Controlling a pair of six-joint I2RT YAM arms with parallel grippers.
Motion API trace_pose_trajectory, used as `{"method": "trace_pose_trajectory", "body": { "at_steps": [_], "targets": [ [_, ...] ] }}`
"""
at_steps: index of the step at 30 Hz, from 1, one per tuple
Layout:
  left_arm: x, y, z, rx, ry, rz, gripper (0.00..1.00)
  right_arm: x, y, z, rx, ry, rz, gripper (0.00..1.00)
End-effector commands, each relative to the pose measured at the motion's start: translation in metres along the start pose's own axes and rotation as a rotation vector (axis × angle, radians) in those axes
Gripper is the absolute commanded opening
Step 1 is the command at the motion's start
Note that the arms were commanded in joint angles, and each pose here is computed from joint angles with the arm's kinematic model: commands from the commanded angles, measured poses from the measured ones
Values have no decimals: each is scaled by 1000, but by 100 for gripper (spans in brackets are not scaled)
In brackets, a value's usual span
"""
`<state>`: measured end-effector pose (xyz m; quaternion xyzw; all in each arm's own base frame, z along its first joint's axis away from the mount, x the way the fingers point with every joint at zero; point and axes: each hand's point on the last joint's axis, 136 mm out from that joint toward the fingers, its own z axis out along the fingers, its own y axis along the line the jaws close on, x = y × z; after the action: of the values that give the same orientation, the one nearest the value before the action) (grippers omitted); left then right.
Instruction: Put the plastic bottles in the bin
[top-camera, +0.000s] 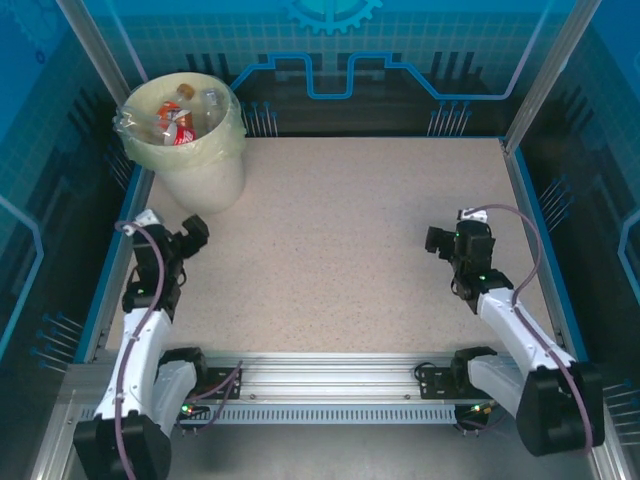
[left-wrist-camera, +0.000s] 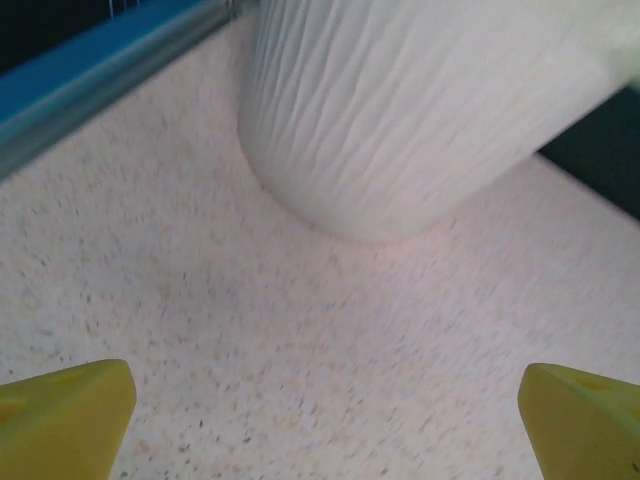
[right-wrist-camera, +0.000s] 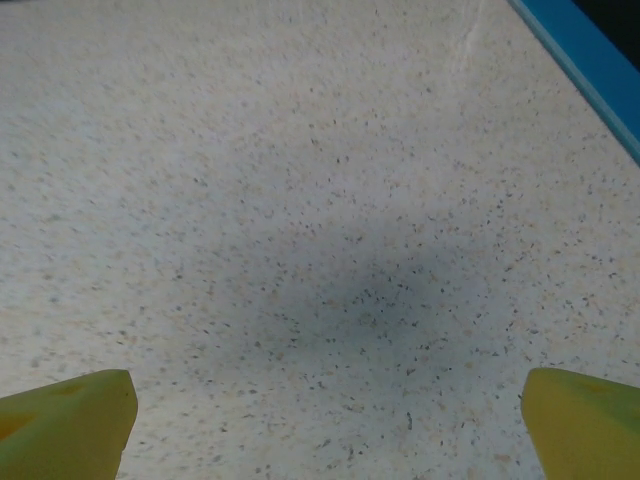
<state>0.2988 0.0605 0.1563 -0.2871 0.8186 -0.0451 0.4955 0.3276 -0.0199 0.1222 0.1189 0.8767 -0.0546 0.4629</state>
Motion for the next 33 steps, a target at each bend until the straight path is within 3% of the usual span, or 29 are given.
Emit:
{"method": "trace_pose_trajectory", "body": {
  "at_steps": [1,9,12,16,19,24,33],
  "targets": [
    [-8,-9,15,41,-86,86,99,-14,8,13,-40,-65,-36,100],
    [25,-25,63,139,-67,193,99,-12,41,46,-206,-80,-165,100],
    [26,-42,77,179,-61,252,99,-21,49,47,-247,-151,-187,100],
    [24,-67,87,212,-153,401,99,-22,60,49,-321,-213,-212,100],
    [42,-72,96,273,-179,442,99,-10,68,52,-359,-226,-238,100],
    [37,-55,101,133,-183,407,99,-6,66,61,-315,-197,-241,100],
    [40,-63,101,175,-173,429,99,-6,67,61,-314,-199,-244,100]
  ]
}}
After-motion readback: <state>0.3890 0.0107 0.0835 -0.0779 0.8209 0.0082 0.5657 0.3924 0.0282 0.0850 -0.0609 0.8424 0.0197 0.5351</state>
